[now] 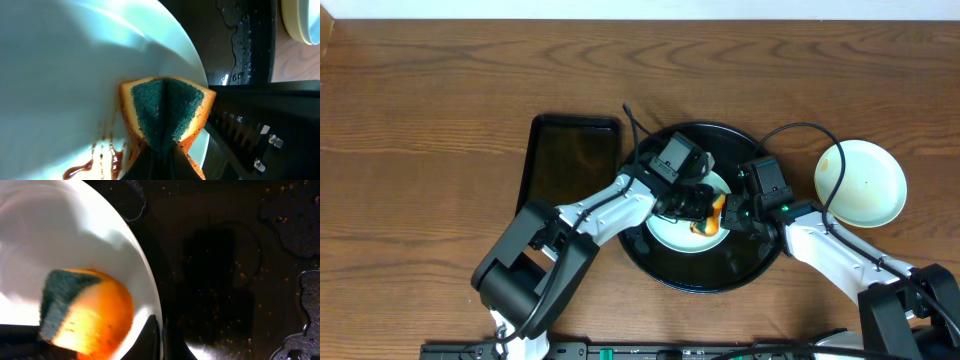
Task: Clean dirty plates on tray and stack at the side
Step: 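Scrub the sauce on the pale blue plate with the sponge, right holding rim, then return the sponge to the black rectangular tray and release it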
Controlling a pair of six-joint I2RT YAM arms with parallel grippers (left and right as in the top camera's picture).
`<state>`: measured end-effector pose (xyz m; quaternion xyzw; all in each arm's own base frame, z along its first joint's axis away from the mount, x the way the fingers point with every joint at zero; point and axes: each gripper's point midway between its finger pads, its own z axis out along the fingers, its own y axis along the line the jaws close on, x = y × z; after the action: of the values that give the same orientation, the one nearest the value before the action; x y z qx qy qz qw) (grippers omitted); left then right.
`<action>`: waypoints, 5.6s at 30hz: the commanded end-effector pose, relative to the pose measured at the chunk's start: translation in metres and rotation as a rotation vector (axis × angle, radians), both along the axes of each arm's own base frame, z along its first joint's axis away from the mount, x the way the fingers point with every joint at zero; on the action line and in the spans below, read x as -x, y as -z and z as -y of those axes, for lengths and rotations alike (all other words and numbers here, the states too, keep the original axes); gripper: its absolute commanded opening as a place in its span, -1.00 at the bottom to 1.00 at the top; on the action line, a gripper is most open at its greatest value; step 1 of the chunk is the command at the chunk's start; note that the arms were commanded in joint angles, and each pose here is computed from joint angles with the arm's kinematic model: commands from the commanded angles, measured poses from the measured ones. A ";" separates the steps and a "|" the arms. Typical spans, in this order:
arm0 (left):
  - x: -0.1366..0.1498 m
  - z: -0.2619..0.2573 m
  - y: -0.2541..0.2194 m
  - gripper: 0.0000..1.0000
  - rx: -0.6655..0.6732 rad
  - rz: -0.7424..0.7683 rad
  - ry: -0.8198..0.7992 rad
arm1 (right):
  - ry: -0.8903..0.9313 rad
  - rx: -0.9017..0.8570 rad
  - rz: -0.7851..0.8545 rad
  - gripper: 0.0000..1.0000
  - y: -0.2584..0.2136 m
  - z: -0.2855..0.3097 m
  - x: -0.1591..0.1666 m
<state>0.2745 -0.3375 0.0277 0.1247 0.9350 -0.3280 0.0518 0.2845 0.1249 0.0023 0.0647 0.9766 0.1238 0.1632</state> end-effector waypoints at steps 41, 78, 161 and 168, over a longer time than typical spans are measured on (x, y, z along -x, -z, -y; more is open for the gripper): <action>-0.040 -0.120 0.018 -0.85 -0.528 0.164 -0.250 | 0.027 0.088 -0.097 -0.98 0.018 0.020 0.024; -0.063 -0.136 0.022 -0.85 -0.600 0.260 -0.288 | 0.027 0.089 -0.101 -0.98 0.018 0.021 0.025; -0.073 -0.297 0.012 -0.78 -0.158 -0.205 -0.557 | 0.086 0.224 0.272 -0.66 -0.107 0.069 -0.042; -0.080 -0.331 -0.010 -0.66 -0.448 -0.032 -0.605 | 0.111 0.113 0.115 -0.64 -0.071 0.074 -0.037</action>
<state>0.3524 -0.0271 0.0292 -0.1520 0.9711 -0.1683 0.0740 0.3201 0.0413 0.0799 0.0839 0.9638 0.0180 0.2526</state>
